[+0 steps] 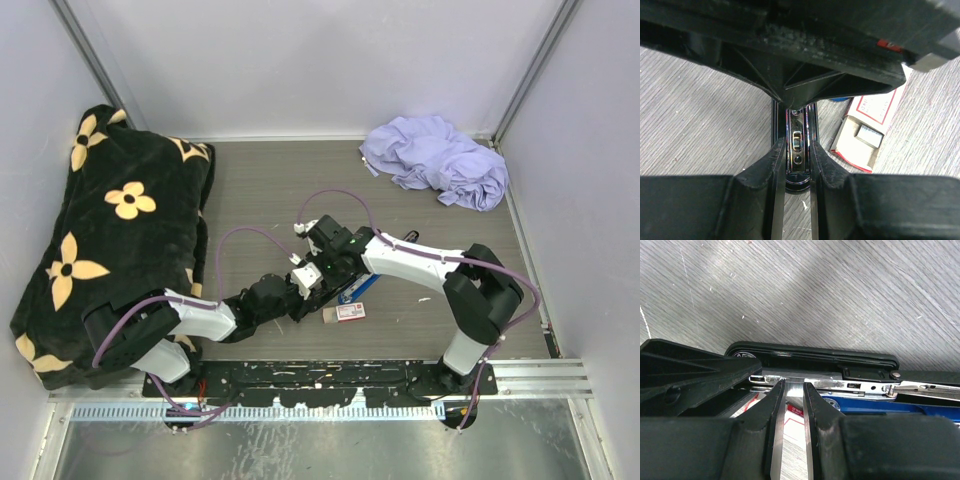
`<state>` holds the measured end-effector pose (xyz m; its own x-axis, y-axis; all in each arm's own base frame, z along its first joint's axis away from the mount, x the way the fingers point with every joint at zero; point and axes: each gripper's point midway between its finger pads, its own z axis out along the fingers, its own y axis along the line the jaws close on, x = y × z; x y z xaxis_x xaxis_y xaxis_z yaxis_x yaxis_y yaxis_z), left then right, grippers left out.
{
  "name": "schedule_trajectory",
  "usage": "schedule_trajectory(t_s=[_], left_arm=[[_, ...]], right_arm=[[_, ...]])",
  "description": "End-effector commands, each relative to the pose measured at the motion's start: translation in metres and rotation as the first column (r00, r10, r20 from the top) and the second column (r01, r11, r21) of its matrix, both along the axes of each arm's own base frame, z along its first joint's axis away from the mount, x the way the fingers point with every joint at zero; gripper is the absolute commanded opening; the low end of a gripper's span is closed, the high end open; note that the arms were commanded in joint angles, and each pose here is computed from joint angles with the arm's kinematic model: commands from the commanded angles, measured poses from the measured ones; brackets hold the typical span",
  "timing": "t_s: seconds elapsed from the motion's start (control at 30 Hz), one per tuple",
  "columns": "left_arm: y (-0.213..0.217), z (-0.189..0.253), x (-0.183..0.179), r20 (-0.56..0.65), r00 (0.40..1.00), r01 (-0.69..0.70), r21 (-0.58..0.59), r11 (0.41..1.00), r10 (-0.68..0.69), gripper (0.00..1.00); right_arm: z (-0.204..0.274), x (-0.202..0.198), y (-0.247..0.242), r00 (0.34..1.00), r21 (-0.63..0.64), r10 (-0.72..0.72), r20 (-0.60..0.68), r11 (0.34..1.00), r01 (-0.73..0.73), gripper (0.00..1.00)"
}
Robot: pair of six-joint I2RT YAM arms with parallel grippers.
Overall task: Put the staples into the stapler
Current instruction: Install the staple into the stapler.
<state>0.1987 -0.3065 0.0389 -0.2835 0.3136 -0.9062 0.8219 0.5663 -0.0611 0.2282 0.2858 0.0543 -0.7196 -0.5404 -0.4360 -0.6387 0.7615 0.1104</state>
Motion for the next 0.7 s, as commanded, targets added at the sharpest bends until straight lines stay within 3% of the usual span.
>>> schedule_trajectory(t_s=[0.0,0.67], left_arm=[[-0.012,0.014,-0.001,0.025,0.999,0.032,-0.032,0.999,-0.031,0.11],[-0.012,0.014,0.000,0.026,0.999,0.032,-0.031,0.999,-0.031,0.10]], right_arm=[[0.039,0.009,0.012,0.997,0.083,-0.021,0.068,0.996,0.015,0.20],[0.011,-0.002,0.012,1.000,0.058,0.003,-0.003,0.998,-0.003,0.20]])
